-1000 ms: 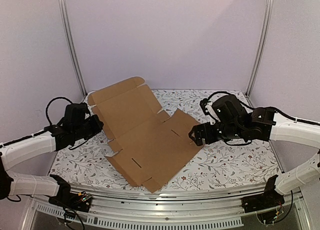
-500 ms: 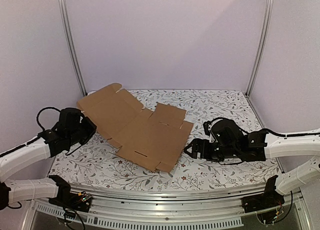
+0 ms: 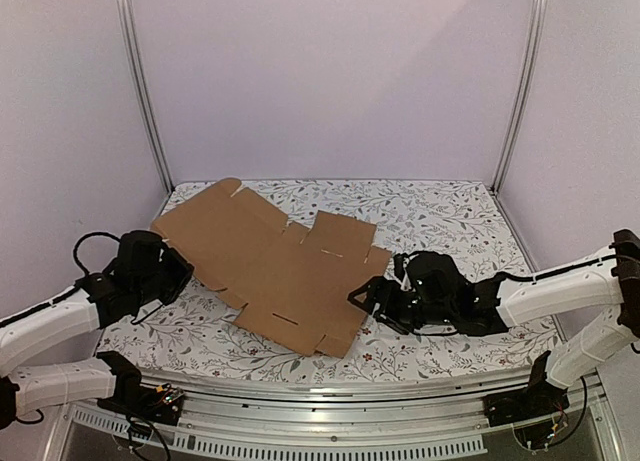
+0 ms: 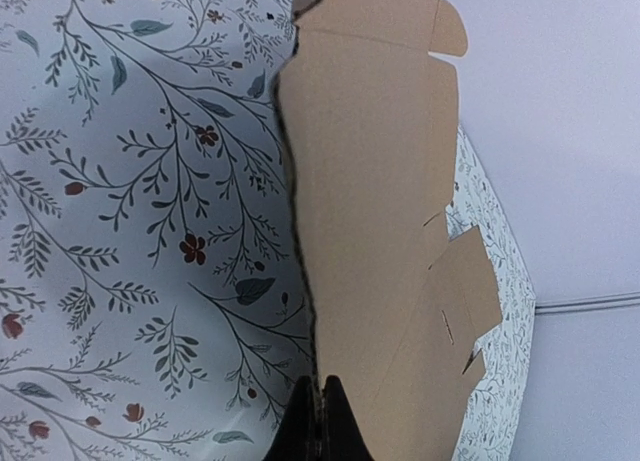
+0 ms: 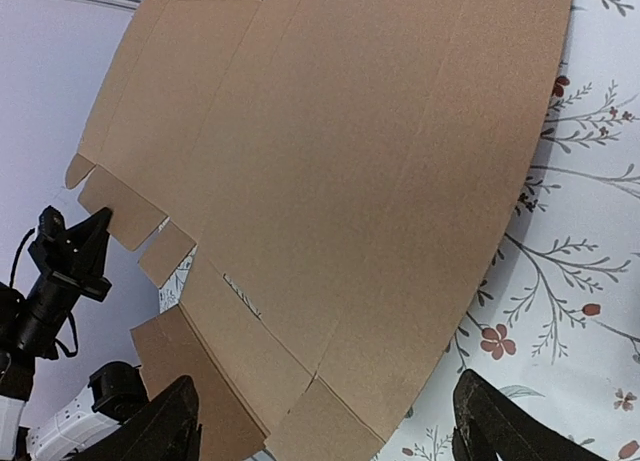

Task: Fold the paper box

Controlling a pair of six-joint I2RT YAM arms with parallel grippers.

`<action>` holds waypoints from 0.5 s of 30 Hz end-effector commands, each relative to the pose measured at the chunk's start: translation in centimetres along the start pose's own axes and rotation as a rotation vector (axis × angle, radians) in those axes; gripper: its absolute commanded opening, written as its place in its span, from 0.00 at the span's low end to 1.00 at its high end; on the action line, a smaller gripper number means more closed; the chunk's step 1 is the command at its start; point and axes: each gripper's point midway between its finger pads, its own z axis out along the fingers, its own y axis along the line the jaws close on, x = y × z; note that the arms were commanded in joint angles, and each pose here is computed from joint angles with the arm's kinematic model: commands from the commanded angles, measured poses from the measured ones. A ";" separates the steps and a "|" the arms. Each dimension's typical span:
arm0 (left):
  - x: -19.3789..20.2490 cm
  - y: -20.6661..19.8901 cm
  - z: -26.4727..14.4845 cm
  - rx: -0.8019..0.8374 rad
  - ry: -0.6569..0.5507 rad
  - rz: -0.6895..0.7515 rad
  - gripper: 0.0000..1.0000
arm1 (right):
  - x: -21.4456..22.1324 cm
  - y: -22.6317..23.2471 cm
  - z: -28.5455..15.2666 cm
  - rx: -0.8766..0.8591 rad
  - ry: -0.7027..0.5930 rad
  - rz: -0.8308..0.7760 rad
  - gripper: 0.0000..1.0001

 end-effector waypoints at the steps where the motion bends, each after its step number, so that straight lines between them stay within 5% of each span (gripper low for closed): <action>1: 0.7 -0.2 -0.2 0.019 0.010 -0.009 0.00 | -0.1 1.3 1.0 -0.079 -0.024 0.083 0.84; 15: 0.6 0.0 -0.6 0.015 -0.008 -0.006 0.00 | 0.8 -3.5 1.1 -0.002 -0.056 0.140 0.81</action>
